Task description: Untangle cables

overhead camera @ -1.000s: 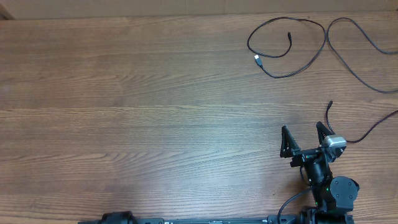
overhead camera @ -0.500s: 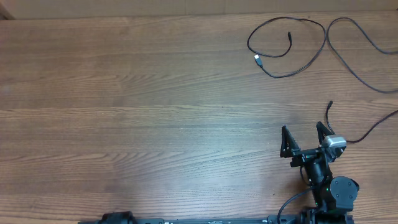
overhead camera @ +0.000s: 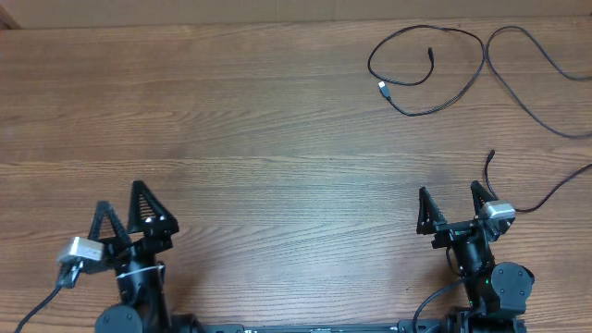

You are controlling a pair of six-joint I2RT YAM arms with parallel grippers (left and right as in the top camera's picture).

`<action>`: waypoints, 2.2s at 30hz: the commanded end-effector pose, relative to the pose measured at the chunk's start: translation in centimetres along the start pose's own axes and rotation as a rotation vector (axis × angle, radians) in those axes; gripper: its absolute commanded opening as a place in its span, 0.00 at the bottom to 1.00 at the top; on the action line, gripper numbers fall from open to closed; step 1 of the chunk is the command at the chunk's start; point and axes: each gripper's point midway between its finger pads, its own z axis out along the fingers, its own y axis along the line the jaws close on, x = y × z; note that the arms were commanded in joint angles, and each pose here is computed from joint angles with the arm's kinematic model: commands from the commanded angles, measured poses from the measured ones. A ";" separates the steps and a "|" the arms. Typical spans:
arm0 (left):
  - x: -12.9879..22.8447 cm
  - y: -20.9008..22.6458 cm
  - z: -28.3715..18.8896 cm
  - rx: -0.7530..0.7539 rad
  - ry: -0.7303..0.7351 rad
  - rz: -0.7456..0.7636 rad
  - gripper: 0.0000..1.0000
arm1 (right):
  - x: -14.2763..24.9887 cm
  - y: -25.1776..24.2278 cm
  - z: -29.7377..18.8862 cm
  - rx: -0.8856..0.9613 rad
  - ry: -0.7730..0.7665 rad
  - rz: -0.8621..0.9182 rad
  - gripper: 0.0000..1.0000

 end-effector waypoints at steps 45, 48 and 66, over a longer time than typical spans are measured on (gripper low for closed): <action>11.3 7.7 0.1 -0.026 0.291 0.736 1.00 | 0.1 -0.3 0.0 0.014 -0.007 -0.009 1.00; 11.3 7.7 0.1 -0.026 0.291 0.736 1.00 | 0.1 -0.3 0.0 0.014 -0.007 -0.009 1.00; 11.3 7.7 0.1 -0.026 0.291 0.736 0.99 | 0.1 -0.3 0.0 0.014 -0.007 -0.009 1.00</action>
